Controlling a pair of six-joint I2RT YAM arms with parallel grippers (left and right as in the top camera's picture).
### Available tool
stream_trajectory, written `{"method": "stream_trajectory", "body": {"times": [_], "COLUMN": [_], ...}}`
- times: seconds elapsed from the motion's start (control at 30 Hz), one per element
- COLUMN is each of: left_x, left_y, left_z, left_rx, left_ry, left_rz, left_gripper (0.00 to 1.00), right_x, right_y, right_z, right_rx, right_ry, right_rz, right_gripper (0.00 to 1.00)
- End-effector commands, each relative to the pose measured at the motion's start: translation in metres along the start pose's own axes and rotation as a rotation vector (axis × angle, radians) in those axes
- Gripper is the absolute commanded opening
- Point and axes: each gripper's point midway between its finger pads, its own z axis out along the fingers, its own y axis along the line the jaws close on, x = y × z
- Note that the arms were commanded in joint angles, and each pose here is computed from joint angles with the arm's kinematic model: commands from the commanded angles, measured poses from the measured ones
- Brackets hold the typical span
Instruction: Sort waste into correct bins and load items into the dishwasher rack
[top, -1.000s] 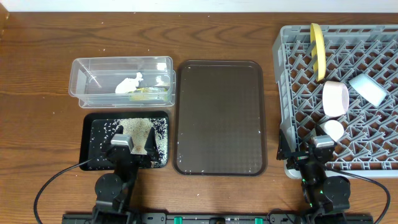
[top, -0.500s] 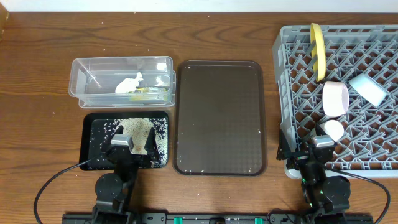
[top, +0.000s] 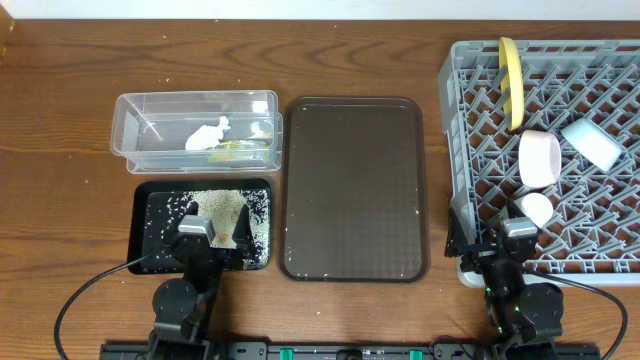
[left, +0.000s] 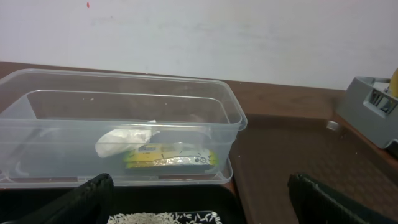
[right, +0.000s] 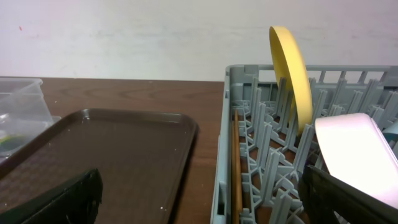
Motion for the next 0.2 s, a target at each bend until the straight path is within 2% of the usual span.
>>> {"method": "stream_trajectory", "body": {"times": [0.0,0.17], "left_x": [0.0161,0.0162], "left_y": [0.0053,0.0053], "left_z": [0.0014,0.0014], "left_rx": [-0.021,-0.021], "left_ry": [0.046,0.046], "left_rz": [0.003,0.002], "left_gripper": [0.92,0.92], "right_x": [0.0001,0.0002], "right_y": [-0.0030,-0.0029], "right_z": [-0.0002,-0.0002], "right_rx": [0.014,0.014], "right_ry": [-0.004,-0.003], "right_rz": [0.014,0.014], "right_gripper": [0.99,0.99]}}
